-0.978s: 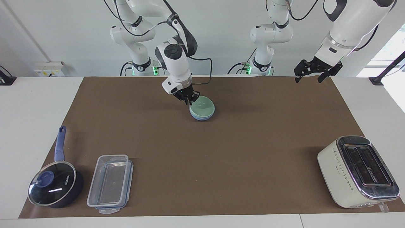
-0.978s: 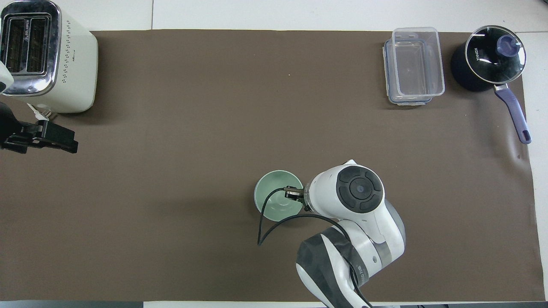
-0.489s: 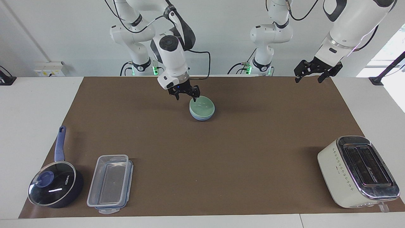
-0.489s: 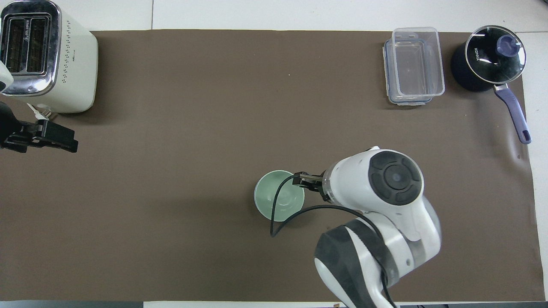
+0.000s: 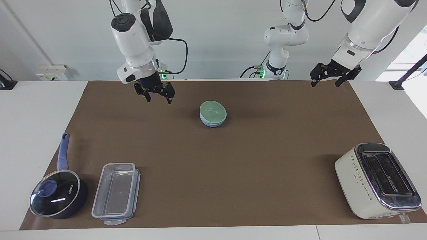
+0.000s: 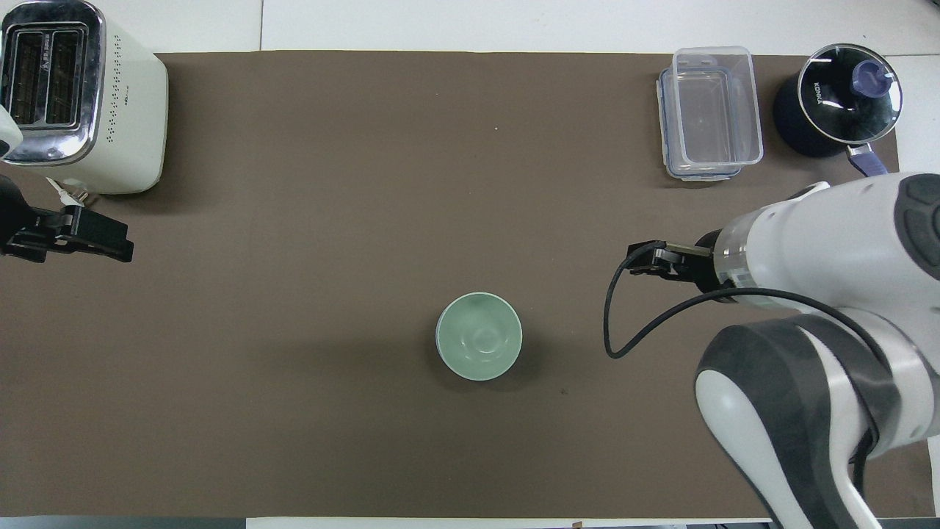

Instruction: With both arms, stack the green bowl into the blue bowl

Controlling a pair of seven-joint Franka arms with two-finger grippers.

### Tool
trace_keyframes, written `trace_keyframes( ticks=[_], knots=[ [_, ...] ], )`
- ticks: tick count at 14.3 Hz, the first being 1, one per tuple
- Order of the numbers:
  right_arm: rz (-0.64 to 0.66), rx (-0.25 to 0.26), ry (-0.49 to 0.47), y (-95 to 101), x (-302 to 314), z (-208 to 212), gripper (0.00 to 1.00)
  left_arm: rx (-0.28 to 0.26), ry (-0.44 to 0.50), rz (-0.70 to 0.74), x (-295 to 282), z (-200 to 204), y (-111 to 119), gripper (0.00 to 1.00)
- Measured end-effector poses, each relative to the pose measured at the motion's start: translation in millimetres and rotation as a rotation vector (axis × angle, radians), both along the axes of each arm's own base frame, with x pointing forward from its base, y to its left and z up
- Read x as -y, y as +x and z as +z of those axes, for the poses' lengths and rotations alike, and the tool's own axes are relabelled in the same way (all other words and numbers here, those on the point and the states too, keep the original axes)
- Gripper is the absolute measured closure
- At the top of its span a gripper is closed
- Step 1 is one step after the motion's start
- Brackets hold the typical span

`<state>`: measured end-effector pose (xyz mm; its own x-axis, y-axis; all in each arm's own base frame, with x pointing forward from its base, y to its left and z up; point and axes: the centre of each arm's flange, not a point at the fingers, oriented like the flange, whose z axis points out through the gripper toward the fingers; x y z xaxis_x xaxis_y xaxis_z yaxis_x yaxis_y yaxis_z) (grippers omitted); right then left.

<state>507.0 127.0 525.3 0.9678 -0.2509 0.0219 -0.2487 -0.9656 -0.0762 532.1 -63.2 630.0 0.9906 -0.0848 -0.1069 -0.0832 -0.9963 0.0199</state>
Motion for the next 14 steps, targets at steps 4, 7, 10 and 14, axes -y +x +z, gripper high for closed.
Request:
trace_keyframes(
  ticks=[4, 7, 10, 14],
  knots=[
    [0.051, 0.024, -0.087, 24.0, 35, 46, 0.0, 0.0, 0.0, 0.002, -1, 0, 0, 0.0],
    [0.051, 0.034, -0.098, 40.9, 58, 70, 0.0, 0.0, 0.0, 0.002, -1, 0, 0, 0.0],
    [0.088, 0.03, -0.101, 45.0, 76, 75, 0.0, 0.0, 0.0, 0.002, -1, 0, 0, 0.0],
    [0.135, 0.016, -0.104, 43.5, 77, 74, 0.0, 0.0, 0.0, 0.002, -1, 0, 0, 0.0]
  ],
)
